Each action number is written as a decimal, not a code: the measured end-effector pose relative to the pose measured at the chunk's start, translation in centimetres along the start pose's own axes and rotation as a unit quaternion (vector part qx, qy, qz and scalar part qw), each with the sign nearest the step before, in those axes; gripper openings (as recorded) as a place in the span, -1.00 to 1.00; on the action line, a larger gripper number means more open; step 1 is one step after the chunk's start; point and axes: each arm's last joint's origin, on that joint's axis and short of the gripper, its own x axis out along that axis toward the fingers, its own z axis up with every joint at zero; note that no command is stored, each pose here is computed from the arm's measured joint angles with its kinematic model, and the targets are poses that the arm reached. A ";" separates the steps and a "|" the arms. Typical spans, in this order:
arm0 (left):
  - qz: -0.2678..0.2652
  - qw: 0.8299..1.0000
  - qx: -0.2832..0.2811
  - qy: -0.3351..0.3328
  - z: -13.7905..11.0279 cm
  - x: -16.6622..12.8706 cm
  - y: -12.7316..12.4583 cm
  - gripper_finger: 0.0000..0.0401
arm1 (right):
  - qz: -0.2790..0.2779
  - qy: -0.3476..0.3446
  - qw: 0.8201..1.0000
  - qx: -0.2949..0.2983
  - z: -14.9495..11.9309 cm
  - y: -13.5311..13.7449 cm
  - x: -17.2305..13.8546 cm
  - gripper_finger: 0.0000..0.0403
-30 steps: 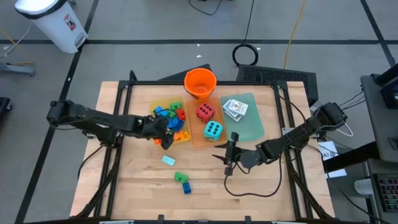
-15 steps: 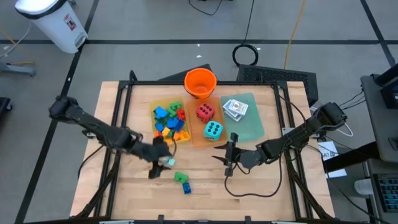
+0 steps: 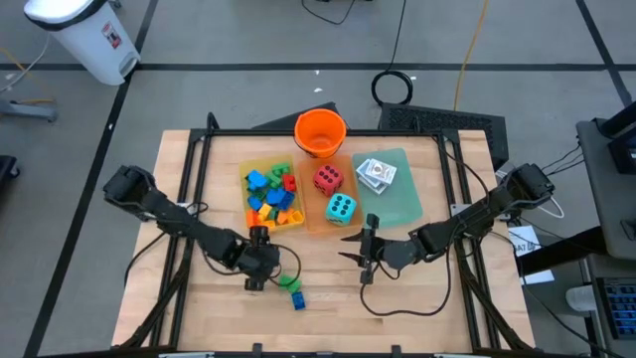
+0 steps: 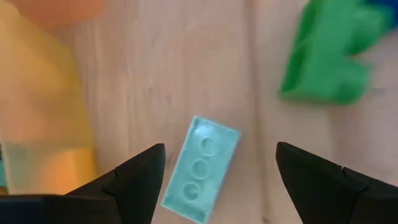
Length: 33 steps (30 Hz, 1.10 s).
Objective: Pick & Place Toys
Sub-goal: Put the light blue game piece into the yellow bin
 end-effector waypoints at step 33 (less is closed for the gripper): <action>-0.030 0.995 -0.091 0.030 1.0 3.2 1.6 -0.28 | 0.000 0.001 1.000 -0.005 0.0 0.0 0.0 -0.31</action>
